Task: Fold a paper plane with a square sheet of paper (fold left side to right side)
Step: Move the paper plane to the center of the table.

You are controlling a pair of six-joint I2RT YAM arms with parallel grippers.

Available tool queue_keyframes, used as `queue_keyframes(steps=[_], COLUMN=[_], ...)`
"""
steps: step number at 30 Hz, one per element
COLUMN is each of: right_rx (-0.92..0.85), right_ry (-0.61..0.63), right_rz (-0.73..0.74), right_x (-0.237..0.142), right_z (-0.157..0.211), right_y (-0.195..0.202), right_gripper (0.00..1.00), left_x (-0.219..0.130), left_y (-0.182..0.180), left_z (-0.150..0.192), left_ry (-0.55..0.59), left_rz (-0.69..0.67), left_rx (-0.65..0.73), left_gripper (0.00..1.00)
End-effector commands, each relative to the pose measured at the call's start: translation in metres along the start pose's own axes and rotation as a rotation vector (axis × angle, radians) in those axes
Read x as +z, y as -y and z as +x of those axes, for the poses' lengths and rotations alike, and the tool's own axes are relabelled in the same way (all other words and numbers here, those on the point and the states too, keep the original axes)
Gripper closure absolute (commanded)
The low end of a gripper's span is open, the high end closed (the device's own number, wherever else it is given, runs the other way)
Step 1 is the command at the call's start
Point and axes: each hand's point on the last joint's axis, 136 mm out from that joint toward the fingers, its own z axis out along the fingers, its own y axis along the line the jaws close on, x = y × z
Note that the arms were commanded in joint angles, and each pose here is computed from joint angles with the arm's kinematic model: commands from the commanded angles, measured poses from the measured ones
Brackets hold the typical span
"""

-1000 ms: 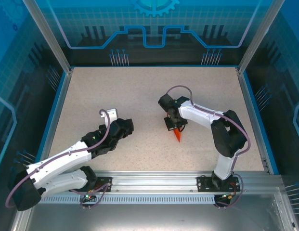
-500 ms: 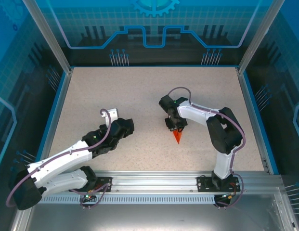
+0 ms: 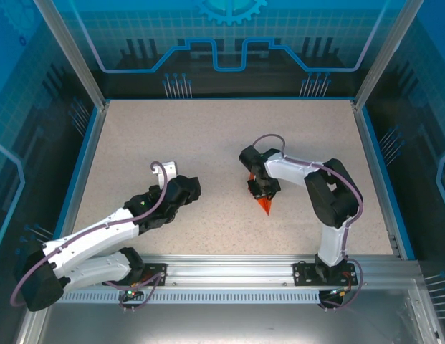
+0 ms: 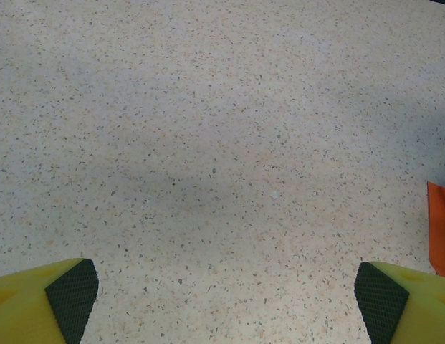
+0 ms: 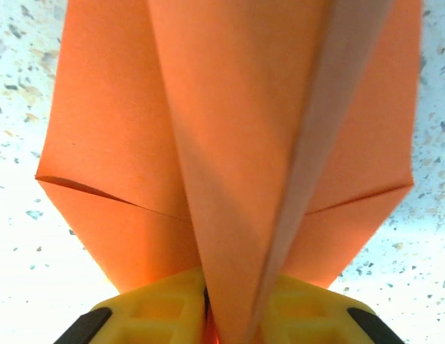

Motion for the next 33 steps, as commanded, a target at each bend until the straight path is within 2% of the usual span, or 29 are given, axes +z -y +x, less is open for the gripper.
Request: queue_keyframes(steps=[1,9,14,20,23,27,33], right_rx=[0.034,0.049,0.072,0.14,0.136,0.158,0.163], right_ry=[-0.051,0.034,0.085,0.092,0.078,0.035,-0.008], right_rz=[-0.036,-0.031,-0.044,-0.039,0.008,0.053,0.064], right_x=[0.008,-0.036,-0.049,-0.047,-0.044,-0.029,-0.014], right_z=[0.01,-0.014,-0.052,-0.11,-0.13,-0.138,-0.13], right_y=[-0.002,0.001,-0.005,-0.017,-0.02,-0.023,-0.029], right_gripper=[0.85,0.88,0.93,0.94,0.94,0.94,0.94], left_x=[-0.008,-0.017,-0.021,-0.026,-0.029,-0.03,-0.029], left_y=[0.002,0.001,0.0,-0.008,-0.01,-0.014,-0.014], left_z=[-0.015,-0.023,-0.026,-0.027,-0.028,-0.028,-0.027], left_ry=[0.024,0.041,0.048,0.043,0.043,0.047,0.047], left_rz=[-0.001,0.01,0.021,-0.003,-0.011,-0.022,-0.02], left_rx=[-0.011,0.015,0.034,0.09,0.108,0.123,0.128], left_gripper=[0.02,0.01,0.01,0.02,0.02,0.01,0.02])
